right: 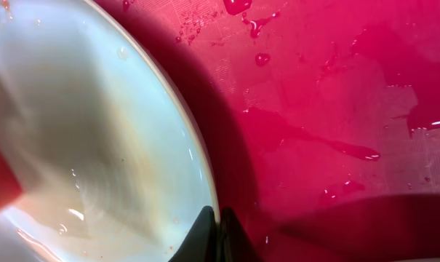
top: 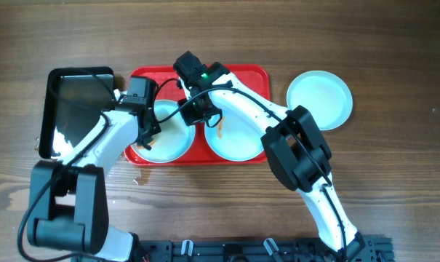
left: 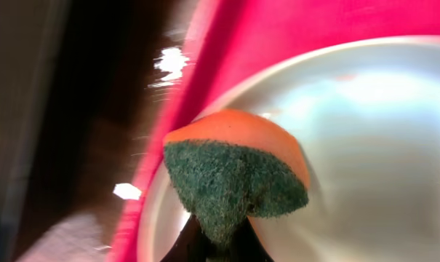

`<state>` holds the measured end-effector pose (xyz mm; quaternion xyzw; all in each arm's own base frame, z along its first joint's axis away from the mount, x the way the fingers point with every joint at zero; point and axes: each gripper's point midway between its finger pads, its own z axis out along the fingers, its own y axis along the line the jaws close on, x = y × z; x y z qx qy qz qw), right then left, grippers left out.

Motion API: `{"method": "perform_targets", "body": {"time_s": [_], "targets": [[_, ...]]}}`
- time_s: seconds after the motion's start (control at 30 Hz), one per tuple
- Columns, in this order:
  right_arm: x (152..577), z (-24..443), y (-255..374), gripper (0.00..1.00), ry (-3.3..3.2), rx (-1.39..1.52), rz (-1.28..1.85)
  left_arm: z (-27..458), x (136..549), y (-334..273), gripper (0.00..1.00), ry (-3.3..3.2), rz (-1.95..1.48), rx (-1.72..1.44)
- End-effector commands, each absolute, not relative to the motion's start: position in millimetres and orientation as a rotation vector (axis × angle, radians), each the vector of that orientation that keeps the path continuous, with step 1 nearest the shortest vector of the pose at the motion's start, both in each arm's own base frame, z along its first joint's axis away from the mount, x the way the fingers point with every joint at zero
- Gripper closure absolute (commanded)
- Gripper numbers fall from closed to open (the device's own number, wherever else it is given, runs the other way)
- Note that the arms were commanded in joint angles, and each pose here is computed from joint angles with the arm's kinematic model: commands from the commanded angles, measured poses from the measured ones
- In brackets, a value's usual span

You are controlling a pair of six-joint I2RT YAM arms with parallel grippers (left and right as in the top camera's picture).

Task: Clean dirty plates on tray and stack at the side
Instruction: 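Move the sponge with the left gripper onto the held plate, then hold the plate rim with the right gripper and scrub with the left sponge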

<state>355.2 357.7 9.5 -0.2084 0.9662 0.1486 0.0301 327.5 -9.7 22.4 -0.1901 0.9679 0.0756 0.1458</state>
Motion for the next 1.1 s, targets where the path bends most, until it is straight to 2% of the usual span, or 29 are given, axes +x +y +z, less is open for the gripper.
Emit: {"method": "perform_targets", "body": {"time_s": [0.0, 0.2, 0.43, 0.53, 0.67, 0.83, 0.93, 1.07], "targets": [[356.4, -2.5, 349.5, 0.96, 2.996, -0.648, 0.400, 38.0, 348.4, -57.5, 0.96, 2.766, -0.187, -0.512], [355.9, -2.6, 349.2, 0.96, 2.999, -0.646, 0.399, 14.2, 352.0, -79.6, 0.96, 2.820, -0.347, -0.495], [355.8, -2.6, 349.0, 0.96, 3.000, -0.646, 0.398, -13.9, 366.8, -80.9, 0.96, 2.806, -0.348, -0.524], [355.8, -2.6, 348.9, 0.96, 3.000, -0.646, 0.398, -21.7, 369.0, -65.2, 0.96, 2.794, -0.219, -0.546], [356.1, -2.6, 349.1, 0.96, 2.999, -0.642, 0.398, -23.9, 355.8, -24.1, 0.96, 2.788, 0.122, -0.587], [363.9, -4.7, 339.4, 0.96, 2.998, -0.560, 0.297, -8.2, 341.6, 14.7, 0.96, 2.741, 0.449, -0.600], [363.9, -4.8, 338.9, 0.96, 3.000, -0.553, 0.294, 20.5, 343.7, 33.5, 0.96, 2.652, 0.593, -0.639], [364.1, -4.8, 338.9, 0.96, 3.002, -0.543, 0.294, 57.4, 351.8, 28.3, 0.96, 2.628, 0.534, -0.645]]}}
